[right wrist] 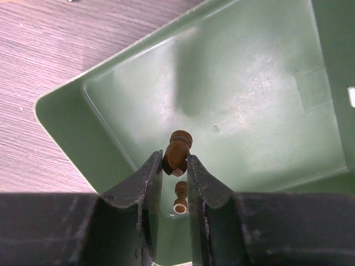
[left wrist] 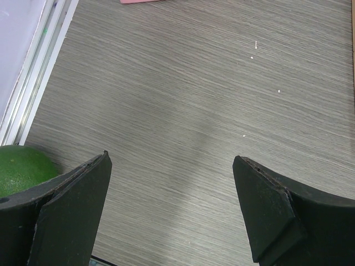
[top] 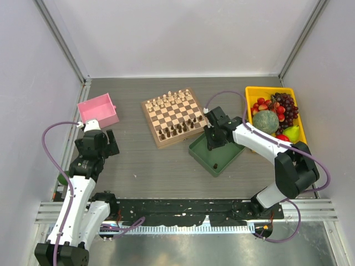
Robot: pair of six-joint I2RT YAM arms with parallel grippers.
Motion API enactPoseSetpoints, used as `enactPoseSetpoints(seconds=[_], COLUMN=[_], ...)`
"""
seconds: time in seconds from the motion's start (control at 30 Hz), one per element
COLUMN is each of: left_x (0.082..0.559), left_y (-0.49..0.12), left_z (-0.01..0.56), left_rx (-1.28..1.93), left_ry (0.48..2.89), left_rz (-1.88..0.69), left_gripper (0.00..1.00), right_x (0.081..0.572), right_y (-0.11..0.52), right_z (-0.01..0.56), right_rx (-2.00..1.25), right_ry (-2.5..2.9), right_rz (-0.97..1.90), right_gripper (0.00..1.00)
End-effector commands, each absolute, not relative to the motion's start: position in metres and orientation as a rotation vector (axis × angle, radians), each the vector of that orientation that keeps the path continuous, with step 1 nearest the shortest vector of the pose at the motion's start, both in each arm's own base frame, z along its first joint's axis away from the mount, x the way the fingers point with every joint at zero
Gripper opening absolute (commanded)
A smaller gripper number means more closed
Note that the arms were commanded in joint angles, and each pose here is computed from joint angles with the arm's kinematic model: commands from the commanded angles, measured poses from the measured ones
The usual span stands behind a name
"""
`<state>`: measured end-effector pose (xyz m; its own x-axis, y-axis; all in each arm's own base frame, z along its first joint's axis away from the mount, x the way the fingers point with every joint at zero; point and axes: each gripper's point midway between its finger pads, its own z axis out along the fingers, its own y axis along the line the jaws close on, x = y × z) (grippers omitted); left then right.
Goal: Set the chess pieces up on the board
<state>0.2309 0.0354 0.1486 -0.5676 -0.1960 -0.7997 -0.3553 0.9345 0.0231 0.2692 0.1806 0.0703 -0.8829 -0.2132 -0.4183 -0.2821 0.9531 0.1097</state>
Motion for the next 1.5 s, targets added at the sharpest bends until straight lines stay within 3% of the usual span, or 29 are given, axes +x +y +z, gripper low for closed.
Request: enactPoseSetpoints(seconds=[0.0,0.47,1.03,1.47], left_x=[0.238,0.238,0.239,0.239], left_y=[0.037,0.035,0.035,0.036], left_z=[0.168,0.169,0.169,0.168], left_rx=[-0.38,-0.378,-0.376,-0.379], left_ry=[2.14,2.135,2.138,2.141], left_rz=[0.22,0.211,0.208,0.214], left_gripper=[0.99,0.99,0.99,0.99], right_x=[0.289,0.357,0.405,0.413], right_y=[0.186,0.214,0.232,0.235], right_z=[0.105,0.154,0.121,0.097], right_rx=[-0.33,-0.304,-0.295,-0.289], right_ry=[2.597,2.486,2.569,2.623], right_rz=[0.234,0.304,0.366,0.358], right_gripper=[0.15,0.15,0.16,0.16])
